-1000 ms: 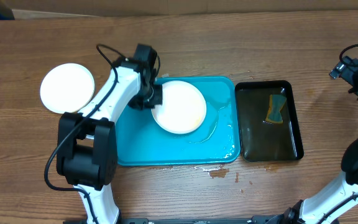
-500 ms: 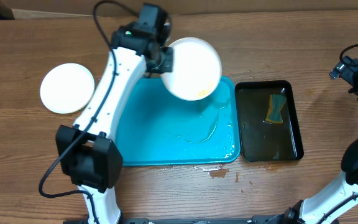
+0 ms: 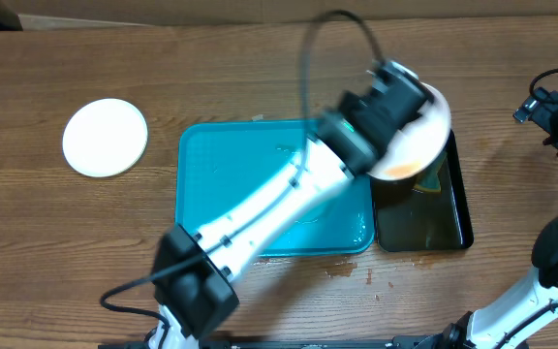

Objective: Clean dirty plates on tray and stack at the side
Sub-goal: 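Lift the white plate with left gripper and swing it left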

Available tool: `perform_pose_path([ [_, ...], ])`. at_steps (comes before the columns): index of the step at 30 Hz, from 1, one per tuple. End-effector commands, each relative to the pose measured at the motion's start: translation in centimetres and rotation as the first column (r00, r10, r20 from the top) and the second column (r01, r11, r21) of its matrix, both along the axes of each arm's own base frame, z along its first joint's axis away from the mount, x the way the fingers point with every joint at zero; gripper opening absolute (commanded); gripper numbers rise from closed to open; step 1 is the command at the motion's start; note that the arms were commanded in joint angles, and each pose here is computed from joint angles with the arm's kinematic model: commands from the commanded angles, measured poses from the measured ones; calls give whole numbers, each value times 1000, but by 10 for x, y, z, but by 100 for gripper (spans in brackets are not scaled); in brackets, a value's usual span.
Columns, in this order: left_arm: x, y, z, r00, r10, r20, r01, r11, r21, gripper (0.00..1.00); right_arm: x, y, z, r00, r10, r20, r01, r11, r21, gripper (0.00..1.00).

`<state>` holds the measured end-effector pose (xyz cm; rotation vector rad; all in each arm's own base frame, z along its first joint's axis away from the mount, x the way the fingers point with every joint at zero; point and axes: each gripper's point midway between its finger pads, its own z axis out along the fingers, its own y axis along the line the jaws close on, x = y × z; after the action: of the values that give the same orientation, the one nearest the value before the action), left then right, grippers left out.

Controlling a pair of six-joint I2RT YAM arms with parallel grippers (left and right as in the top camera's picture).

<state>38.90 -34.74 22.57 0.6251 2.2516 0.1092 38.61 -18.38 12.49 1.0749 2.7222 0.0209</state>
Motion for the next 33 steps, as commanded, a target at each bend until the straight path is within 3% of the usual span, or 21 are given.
perform_pose_path([
  [1, -11, 6, 51, 957, 70, 282, -118, 980, 158, 4, 2, -3, 10, 1000, -2, 24, 2, 1000, -15, 100],
  [13, -53, -32, 109, 849, -62, 524, -141, 931, 338, 4, 2, -3, 10, 1000, -2, 24, 2, 1000, -15, 100],
  [19, -63, -51, 132, 808, -114, 578, -126, 925, 358, 4, 2, -3, 10, 1000, -2, 24, 2, 1000, -15, 100],
  [24, -62, -54, 136, 802, -87, 591, -124, 943, 307, 4, 2, -3, 10, 1000, -2, 24, 2, 1000, -15, 100],
  [28, -49, -50, 117, 839, -37, 543, -92, 973, 210, 4, 2, -3, 10, 1000, -2, 24, 2, 1000, -15, 100],
  [33, -29, -43, 53, 966, -42, 255, 34, 999, 36, 4, 2, -3, 10, 1000, -2, 24, 2, 1000, -15, 100],
])
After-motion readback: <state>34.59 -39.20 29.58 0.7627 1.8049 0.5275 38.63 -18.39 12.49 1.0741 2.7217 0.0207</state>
